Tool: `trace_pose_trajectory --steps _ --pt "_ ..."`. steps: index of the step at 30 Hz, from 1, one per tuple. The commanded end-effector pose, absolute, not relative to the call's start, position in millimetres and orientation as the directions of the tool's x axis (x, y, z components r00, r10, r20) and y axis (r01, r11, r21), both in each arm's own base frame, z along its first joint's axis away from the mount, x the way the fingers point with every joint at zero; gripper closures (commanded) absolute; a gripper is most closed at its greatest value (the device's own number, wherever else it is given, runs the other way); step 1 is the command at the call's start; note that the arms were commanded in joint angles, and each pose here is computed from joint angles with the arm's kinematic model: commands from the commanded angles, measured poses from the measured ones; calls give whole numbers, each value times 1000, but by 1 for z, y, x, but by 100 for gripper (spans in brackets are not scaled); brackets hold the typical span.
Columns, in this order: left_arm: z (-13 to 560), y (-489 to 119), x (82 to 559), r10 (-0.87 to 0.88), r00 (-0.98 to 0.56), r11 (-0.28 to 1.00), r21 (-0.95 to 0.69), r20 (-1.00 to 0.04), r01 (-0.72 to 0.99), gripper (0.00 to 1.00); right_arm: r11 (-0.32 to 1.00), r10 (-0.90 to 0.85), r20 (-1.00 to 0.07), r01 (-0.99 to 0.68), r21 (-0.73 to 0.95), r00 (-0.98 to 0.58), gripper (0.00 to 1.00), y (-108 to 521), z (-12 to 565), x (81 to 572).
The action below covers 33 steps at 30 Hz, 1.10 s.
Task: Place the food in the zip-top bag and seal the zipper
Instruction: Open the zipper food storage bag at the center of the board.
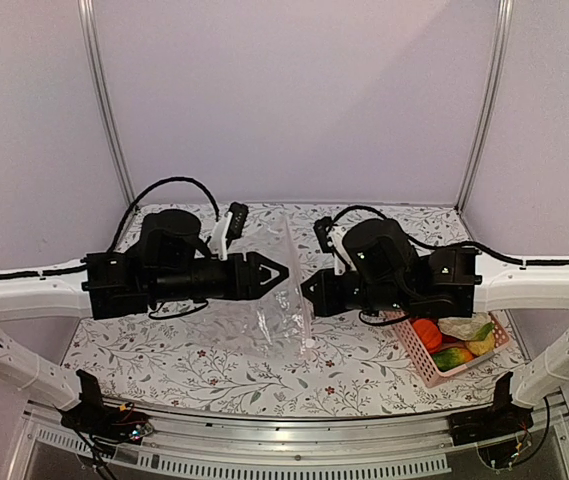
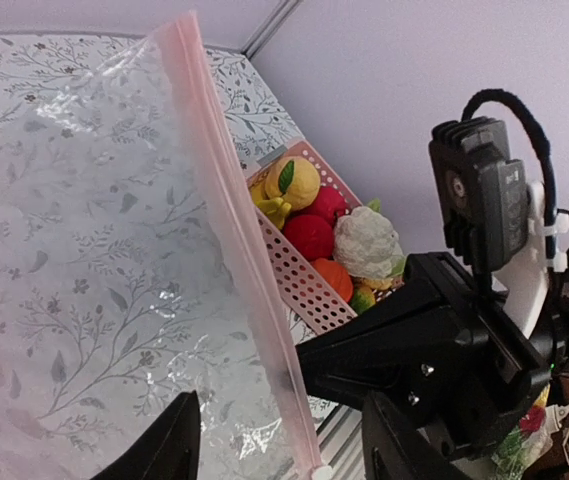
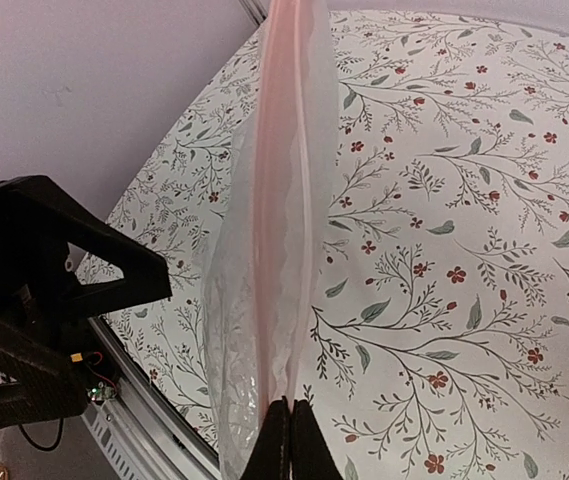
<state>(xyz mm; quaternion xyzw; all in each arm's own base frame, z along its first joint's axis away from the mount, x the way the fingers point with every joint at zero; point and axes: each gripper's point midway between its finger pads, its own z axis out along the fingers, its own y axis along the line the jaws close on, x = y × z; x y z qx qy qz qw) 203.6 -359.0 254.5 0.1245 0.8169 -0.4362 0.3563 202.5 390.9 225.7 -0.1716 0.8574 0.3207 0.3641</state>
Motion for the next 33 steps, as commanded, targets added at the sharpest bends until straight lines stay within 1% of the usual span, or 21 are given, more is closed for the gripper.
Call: trace_pose_trajectory --steps 1,3,5,7,14,20,26,33 --pt "273 -375 205 -142 -693 541 -642 -707 543 46 707 -61 -742 -554 440 -667 100 404 235 201" --pt "274 -380 207 -146 -690 534 -644 -709 548 46 704 -71 -745 -562 433 -663 100 405 235 199" --pt "272 -384 209 -136 -691 540 -638 -710 549 50 701 -78 -748 -569 429 -660 100 406 235 198" --pt "267 -386 211 -124 -696 555 -631 -707 542 53 700 -81 -749 -573 427 -657 100 407 235 198" --pt "246 -385 217 -93 -715 620 -602 -693 503 53 696 -94 -754 -584 417 -650 100 408 234 196" --pt "236 -383 221 -82 -723 650 -587 -685 482 57 698 -94 -759 -586 411 -644 100 407 235 197" --pt "227 -380 223 -71 -731 680 -569 -679 463 62 700 -100 -762 -589 403 -640 100 407 234 197" --pt "222 -373 223 -63 -735 706 -551 -675 445 71 713 -102 -763 -581 392 -639 100 405 230 199"
